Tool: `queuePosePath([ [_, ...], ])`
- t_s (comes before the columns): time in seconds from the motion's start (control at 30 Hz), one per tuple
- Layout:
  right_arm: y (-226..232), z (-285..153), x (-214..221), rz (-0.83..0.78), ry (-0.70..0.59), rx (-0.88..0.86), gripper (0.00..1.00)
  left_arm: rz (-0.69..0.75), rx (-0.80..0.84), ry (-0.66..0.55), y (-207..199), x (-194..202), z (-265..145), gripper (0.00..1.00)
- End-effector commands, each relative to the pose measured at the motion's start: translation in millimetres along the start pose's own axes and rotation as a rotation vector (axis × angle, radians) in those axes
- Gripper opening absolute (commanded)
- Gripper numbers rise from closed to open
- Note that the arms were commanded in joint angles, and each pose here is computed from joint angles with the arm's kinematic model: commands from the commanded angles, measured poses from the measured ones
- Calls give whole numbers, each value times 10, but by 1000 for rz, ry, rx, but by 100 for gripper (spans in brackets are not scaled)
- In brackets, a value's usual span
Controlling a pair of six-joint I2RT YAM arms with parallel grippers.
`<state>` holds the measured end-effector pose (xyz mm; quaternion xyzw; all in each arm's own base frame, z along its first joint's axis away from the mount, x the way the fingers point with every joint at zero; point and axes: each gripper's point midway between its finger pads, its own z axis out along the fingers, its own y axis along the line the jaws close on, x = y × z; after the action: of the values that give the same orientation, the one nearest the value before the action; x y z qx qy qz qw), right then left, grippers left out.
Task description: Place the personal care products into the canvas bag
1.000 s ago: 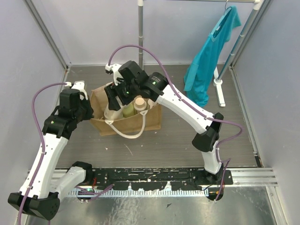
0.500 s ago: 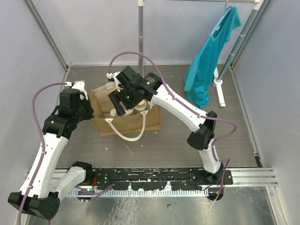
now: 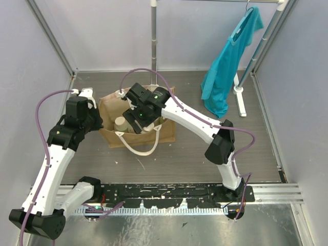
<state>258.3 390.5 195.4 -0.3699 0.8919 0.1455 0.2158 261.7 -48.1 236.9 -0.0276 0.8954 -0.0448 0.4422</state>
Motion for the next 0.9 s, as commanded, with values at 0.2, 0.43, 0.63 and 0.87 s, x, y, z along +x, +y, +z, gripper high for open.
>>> queuePosePath([
  [0.2,-66,-85,-403,0,-145,52,1,-7,-12,-73,19,-195,-40,3],
  [0.43,-74,-130,-427,5,-148,46,1,-7,-6,-72,4,-206,-24,3],
  [0.63,-5,15,-409,7,-99,12,1,-8,-5,-77,3,-216,-37,3],
  [0.87,38,163,-347,2,-42,-9,1,-8,-10,-78,13,-218,-47,3],
])
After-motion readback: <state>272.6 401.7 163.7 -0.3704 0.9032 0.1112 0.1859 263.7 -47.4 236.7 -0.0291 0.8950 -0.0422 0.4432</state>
